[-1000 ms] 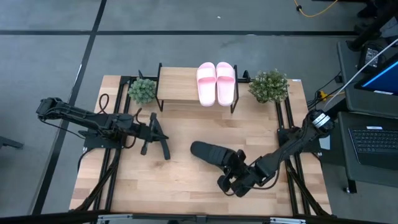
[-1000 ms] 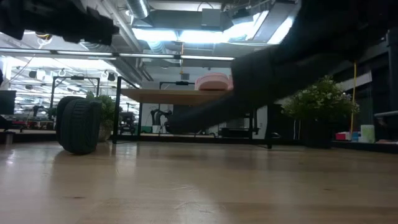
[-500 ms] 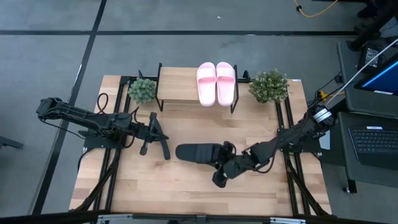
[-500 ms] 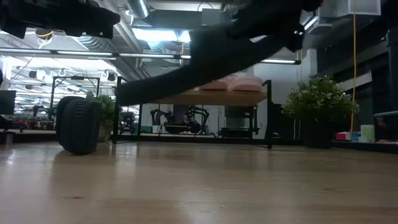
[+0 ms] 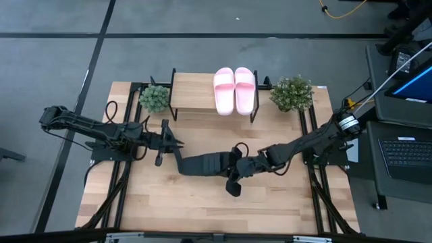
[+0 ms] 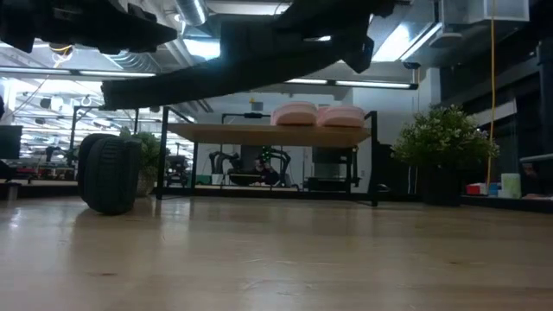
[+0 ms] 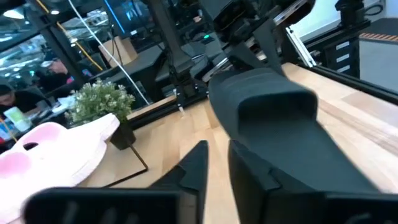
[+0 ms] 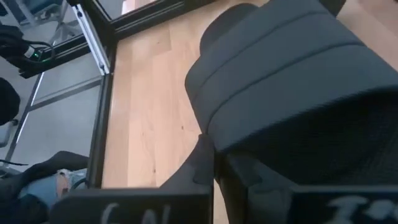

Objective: Pick and place slides into the shelf
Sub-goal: Put the bottom black slipper on the shelf

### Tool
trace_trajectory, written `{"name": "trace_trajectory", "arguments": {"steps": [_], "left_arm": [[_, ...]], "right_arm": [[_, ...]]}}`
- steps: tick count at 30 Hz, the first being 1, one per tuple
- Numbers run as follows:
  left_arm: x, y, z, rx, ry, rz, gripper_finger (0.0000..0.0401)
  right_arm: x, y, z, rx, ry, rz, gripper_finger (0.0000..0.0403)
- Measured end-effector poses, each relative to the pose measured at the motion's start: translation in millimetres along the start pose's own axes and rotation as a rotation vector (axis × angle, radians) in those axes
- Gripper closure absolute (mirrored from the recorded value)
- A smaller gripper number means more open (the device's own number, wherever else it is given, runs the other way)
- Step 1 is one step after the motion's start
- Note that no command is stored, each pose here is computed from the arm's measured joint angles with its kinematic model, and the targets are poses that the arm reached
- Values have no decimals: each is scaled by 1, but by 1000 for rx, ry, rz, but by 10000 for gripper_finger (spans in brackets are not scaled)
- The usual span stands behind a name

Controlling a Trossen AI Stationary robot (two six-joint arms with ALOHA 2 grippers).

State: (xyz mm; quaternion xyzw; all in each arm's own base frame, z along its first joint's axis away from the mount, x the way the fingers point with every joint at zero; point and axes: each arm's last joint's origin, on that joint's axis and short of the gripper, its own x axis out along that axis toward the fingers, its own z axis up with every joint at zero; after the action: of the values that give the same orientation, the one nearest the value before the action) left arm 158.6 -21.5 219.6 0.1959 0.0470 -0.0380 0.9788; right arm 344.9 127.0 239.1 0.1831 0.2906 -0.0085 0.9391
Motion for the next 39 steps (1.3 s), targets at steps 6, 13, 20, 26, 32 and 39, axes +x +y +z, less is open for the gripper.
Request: {"name": "trace_trajectory", "arguments": {"steps": [6, 13, 20, 26, 32, 39], "left_arm": [[0, 1, 2, 42, -20, 9, 283], [5, 3, 8, 45, -18, 7, 266], [27, 5, 19, 52, 52, -24, 266], [42, 9, 31, 58, 108, -49, 266], [53, 8, 33, 61, 141, -63, 266], [61, 7, 33, 87, 179, -80, 266]], "right_arm": [[3, -11, 10, -16, -21, 19, 392], [6, -25, 27, -41, -47, 125, 392], [7, -37, 34, -67, -44, 153, 392], [7, -38, 34, -118, -38, 175, 392], [7, -37, 33, -141, -25, 199, 392], [7, -36, 33, -145, -20, 206, 393]]}}
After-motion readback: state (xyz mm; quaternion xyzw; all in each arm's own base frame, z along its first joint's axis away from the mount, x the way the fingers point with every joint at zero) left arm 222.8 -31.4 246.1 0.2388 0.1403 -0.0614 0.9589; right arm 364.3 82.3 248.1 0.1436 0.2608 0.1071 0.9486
